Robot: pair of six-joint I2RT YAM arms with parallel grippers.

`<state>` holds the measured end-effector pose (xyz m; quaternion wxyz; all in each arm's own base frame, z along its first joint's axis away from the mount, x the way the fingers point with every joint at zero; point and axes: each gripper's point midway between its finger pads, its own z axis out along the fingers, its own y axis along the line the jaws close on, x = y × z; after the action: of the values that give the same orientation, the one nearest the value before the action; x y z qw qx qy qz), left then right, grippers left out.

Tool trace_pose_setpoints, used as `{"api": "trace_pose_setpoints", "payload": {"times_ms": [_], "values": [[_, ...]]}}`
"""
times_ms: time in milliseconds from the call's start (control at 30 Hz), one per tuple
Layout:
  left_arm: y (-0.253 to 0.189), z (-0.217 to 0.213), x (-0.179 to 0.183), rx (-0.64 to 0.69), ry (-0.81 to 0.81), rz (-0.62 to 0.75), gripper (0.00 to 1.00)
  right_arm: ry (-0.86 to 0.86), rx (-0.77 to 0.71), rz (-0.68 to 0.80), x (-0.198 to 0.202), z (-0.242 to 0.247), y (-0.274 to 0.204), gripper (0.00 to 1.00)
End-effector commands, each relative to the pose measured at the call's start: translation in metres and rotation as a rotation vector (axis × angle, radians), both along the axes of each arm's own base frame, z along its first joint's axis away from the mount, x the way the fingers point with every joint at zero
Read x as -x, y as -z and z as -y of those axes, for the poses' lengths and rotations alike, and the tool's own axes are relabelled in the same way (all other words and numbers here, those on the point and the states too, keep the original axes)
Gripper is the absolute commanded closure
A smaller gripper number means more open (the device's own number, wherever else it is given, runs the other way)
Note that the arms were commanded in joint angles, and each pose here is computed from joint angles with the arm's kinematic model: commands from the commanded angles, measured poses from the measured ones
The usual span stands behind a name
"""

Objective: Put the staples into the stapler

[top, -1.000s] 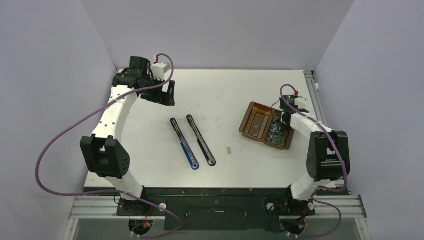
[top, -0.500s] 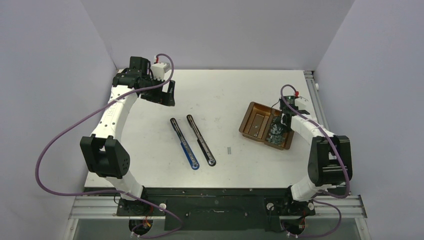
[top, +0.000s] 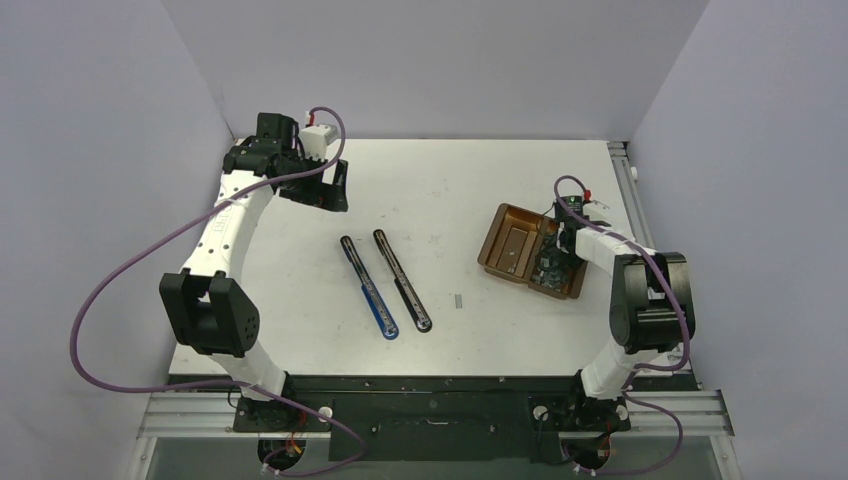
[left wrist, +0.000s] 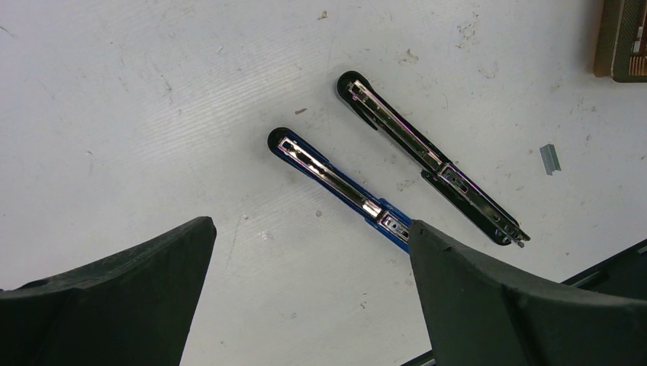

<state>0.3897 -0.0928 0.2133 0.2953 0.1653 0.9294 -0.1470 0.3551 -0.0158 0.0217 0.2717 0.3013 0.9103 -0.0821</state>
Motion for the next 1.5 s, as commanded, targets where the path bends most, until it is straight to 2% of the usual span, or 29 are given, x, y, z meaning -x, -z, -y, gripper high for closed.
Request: {"api": "trace_pose_setpoints", "payload": {"times_ms": [0,367,1200,1233,1367,1467], "values": [[-0.02,-0.001,-0.002,0.009,0.004,0.058,0.04,0.008,0.01,0.024,-0.007,0.004,0.003,0.61],[-0.024,-0.001,-0.002,0.014,0.003,0.062,0.04,0.006,0.011,0.039,-0.001,0.006,-0.001,0.8],[-0.026,-0.002,-0.001,0.013,0.0,0.066,0.04,-0.041,0.002,0.143,0.0,-0.008,-0.055,0.91],[-0.026,-0.002,-0.001,0.013,0.0,0.067,0.04,-0.04,0.003,0.146,-0.001,-0.008,-0.055,0.88],[-0.026,-0.001,-0.002,0.017,0.001,0.068,0.04,-0.024,0.019,0.156,-0.013,-0.004,-0.056,0.64],[-0.025,-0.001,-0.003,0.016,-0.001,0.064,0.04,-0.017,0.02,0.16,-0.025,-0.004,-0.051,0.54]]}}
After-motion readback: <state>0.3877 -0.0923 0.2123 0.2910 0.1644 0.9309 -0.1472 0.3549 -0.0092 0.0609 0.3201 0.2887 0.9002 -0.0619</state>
